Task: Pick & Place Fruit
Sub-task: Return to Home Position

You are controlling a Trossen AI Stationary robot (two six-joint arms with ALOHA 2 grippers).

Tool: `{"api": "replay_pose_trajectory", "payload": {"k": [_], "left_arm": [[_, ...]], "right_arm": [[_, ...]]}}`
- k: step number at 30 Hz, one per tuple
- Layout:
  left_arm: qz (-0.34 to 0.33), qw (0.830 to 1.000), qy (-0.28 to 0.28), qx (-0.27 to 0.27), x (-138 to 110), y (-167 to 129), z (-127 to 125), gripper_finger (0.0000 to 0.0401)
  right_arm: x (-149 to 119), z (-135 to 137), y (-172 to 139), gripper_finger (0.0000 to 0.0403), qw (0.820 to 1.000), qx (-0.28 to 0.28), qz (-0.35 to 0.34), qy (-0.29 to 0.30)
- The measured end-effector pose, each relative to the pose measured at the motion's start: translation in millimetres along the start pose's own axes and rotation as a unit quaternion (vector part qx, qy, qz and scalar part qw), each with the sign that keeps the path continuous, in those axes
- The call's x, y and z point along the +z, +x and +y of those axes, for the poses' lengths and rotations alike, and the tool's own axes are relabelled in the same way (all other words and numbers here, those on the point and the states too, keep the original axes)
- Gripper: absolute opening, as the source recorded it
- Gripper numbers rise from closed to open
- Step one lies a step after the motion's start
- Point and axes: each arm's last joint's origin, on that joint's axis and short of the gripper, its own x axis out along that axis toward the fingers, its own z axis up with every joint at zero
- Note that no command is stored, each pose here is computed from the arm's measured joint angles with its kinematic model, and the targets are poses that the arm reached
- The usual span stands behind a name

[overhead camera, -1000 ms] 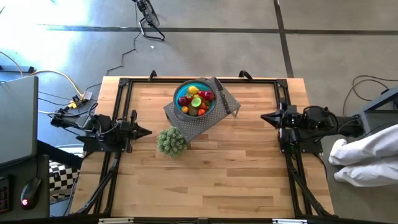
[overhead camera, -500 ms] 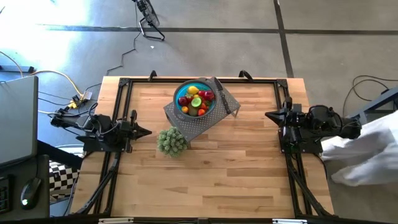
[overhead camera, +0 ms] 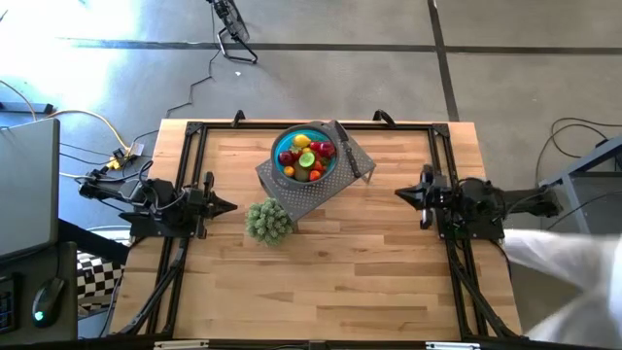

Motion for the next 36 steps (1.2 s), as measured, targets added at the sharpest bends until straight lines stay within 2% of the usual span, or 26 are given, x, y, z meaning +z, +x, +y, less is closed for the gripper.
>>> {"api": "replay_pose_trajectory", "payload": {"k": [5, 12, 21, 36], "left_arm": [[0.000, 1.000, 0.000, 0.000, 0, 0, 0, 0.0001], [0.000, 1.000, 0.000, 0.000, 0, 0, 0, 0.0001], [0.005, 1.000, 0.000, 0.000, -1, 0, 0, 0.0001], [0.031, 0.999, 0.010, -0.001, -6, 0, 0, 0.0001]], "right_arm": [[-19, -2, 6, 0.0002, 1.000, 0.017, -0.007, 0.000], [-22, 0, 7, 0.0002, 0.999, 0.045, -0.004, -0.020], [-24, -1, 7, 0.0002, 0.997, 0.031, -0.001, -0.065], [-24, -1, 7, 0.0002, 0.998, 0.031, 0.001, -0.063]]}}
